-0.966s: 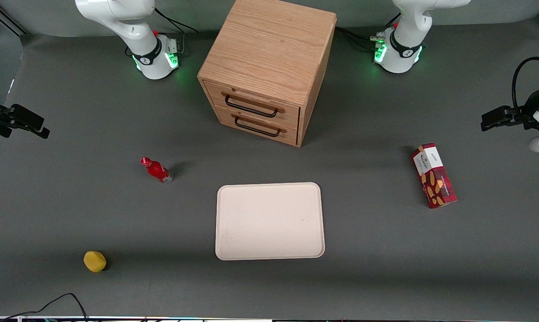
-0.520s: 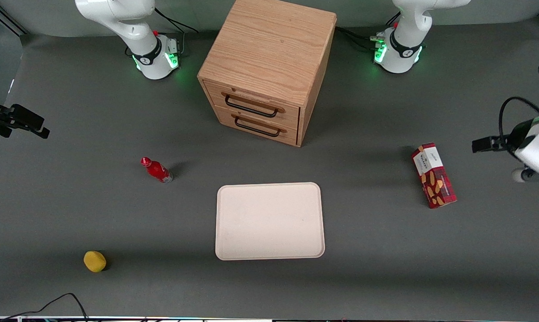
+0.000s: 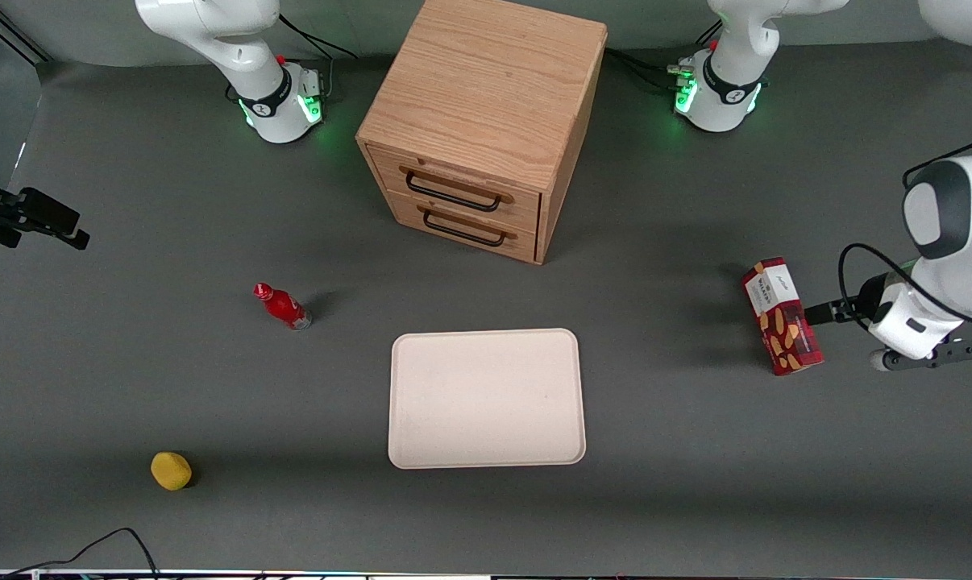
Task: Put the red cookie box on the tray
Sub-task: 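Lower the open left gripper over the box and close on it, then lift the box with the left gripper and carry it toward the tray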
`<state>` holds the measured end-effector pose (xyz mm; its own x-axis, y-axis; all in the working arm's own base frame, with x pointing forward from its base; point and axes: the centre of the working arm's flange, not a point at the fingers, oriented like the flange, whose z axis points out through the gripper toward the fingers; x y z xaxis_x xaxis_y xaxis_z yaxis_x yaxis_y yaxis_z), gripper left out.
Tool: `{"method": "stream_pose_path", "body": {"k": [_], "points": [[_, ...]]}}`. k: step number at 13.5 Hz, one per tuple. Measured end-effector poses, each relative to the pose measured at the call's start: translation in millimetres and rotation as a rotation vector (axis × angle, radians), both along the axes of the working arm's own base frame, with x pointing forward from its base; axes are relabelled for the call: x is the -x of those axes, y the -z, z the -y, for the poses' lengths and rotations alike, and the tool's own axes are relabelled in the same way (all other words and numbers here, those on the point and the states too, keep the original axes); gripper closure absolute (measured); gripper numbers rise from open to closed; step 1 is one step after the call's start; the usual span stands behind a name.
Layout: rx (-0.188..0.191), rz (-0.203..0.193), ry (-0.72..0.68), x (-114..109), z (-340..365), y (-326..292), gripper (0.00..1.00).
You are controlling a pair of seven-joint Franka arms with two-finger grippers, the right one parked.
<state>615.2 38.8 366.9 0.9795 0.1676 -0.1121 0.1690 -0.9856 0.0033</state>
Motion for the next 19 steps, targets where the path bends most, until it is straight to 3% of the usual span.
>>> {"method": "stream_pose_path", "body": {"k": [9,14,19], "points": [[-0.016,0.157,-0.045,42.1,-12.5,112.9,0.00],[-0.019,0.171,-0.040,51.0,-8.8,129.7,0.09],[-0.015,0.170,-0.032,50.7,-3.6,130.8,0.64]]}}
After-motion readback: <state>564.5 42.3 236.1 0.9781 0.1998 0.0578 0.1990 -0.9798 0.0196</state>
